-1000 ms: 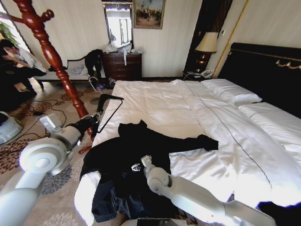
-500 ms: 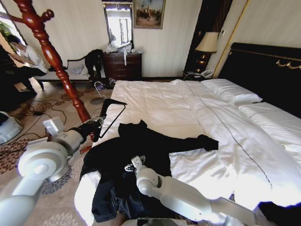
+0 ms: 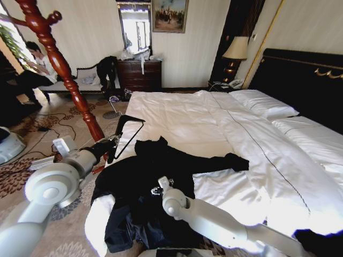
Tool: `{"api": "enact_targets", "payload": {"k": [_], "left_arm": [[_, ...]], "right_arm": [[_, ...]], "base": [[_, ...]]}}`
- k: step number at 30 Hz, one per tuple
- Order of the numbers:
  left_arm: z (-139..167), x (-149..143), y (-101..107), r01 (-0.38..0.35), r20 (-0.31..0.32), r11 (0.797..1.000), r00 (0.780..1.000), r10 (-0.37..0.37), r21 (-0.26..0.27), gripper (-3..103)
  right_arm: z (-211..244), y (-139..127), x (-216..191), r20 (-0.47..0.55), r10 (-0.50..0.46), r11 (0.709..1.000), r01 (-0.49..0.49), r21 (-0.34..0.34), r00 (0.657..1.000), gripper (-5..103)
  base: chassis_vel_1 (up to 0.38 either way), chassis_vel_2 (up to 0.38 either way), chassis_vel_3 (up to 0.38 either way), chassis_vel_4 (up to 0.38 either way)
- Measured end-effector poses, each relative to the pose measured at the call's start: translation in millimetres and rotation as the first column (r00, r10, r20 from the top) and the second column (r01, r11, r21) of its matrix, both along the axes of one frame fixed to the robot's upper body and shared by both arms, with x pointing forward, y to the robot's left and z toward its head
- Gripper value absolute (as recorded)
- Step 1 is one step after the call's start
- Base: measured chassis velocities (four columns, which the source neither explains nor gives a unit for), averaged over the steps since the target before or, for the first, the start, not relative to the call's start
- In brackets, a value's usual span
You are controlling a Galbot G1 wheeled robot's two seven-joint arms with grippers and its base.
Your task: Pick up the clothes from the bed and hang them on the clothes hanger.
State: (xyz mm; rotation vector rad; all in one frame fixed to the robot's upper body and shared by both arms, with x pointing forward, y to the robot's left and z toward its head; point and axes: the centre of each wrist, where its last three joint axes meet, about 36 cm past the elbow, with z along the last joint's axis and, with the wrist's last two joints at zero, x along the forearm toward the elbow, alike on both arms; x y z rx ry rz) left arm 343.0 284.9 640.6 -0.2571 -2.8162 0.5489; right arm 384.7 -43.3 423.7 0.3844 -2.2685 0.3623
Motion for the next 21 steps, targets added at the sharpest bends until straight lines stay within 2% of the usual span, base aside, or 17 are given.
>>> {"api": "enact_targets", "payload": {"k": [1, 2, 5, 7, 8, 9, 10, 11, 14, 16, 20, 21], "left_arm": [[-2, -1, -1, 0.001, -0.001, 1.000, 1.000, -0.001, -0.013, 16], [-2, -1, -1, 0.001, -0.001, 1.000, 1.000, -0.001, -0.013, 16], [-17, -7, -6, -0.004, -0.009, 0.999, 1.000, 0.004, -0.042, 16], [-19, -8, -6, -0.006, -0.011, 0.999, 1.000, 0.006, -0.044, 16], [-25, -10, -8, -0.007, -0.021, 0.998, 1.000, 0.006, -0.058, 16], [-27, -12, -8, -0.006, -0.026, 0.998, 1.000, 0.004, -0.067, 16], [-29, -14, -9, -0.004, -0.029, 0.997, 1.000, 0.002, -0.082, 16], [-29, -14, -9, -0.004, -0.029, 0.997, 1.000, 0.002, -0.082, 16], [-34, -20, -13, 0.007, -0.035, 0.992, 0.999, -0.011, -0.128, 16], [-35, -21, -13, 0.008, -0.036, 0.991, 0.999, -0.013, -0.134, 16], [-41, -24, -17, 0.008, -0.055, 0.990, 0.998, -0.016, -0.142, 16], [-42, -24, -18, 0.010, -0.059, 0.990, 0.998, -0.018, -0.143, 16]], "right_arm": [[0, -4, 2, 0.009, -0.011, 1.000, 0.011, -0.007, 1.000, 82], [0, -4, 2, 0.009, -0.011, 1.000, 0.011, -0.007, 1.000, 82], [-3, -18, 10, 0.061, -0.051, 0.998, 0.052, -0.017, 0.997, 65], [-4, -21, 12, 0.070, -0.061, 0.998, 0.061, -0.009, 0.996, 65], [-5, -29, 15, 0.090, -0.089, 0.996, 0.087, 0.025, 0.992, 54], [-6, -32, 16, 0.096, -0.101, 0.994, 0.097, 0.044, 0.990, 54], [-7, -36, 17, 0.100, -0.114, 0.992, 0.107, 0.068, 0.988, 49], [-7, -36, 17, 0.100, -0.114, 0.992, 0.107, 0.068, 0.988, 49], [-11, -52, 17, 0.114, -0.155, 0.981, 0.139, 0.137, 0.981, 32], [-12, -55, 16, 0.113, -0.160, 0.979, 0.143, 0.146, 0.980, 32], [-6, -78, 1, 0.097, -0.184, 0.970, 0.165, 0.178, 0.978, 11], [-4, -82, -2, 0.091, -0.187, 0.968, 0.168, 0.185, 0.978, 11]], "base": [[0.000, 0.000, 0.000, 0.000], [0.000, 0.000, 0.000, 0.000], [0.000, 0.000, 0.000, 0.000], [0.000, 0.000, 0.000, 0.000], [0.000, 0.000, 0.000, 0.000], [0.000, 0.000, 0.000, 0.000], [0.000, 0.000, 0.000, 0.000], [0.000, 0.000, 0.000, 0.000], [0.000, 0.000, 0.000, 0.000], [0.000, 0.000, 0.000, 0.000], [0.000, 0.000, 0.000, 0.000], [0.000, 0.000, 0.000, 0.000]]}}
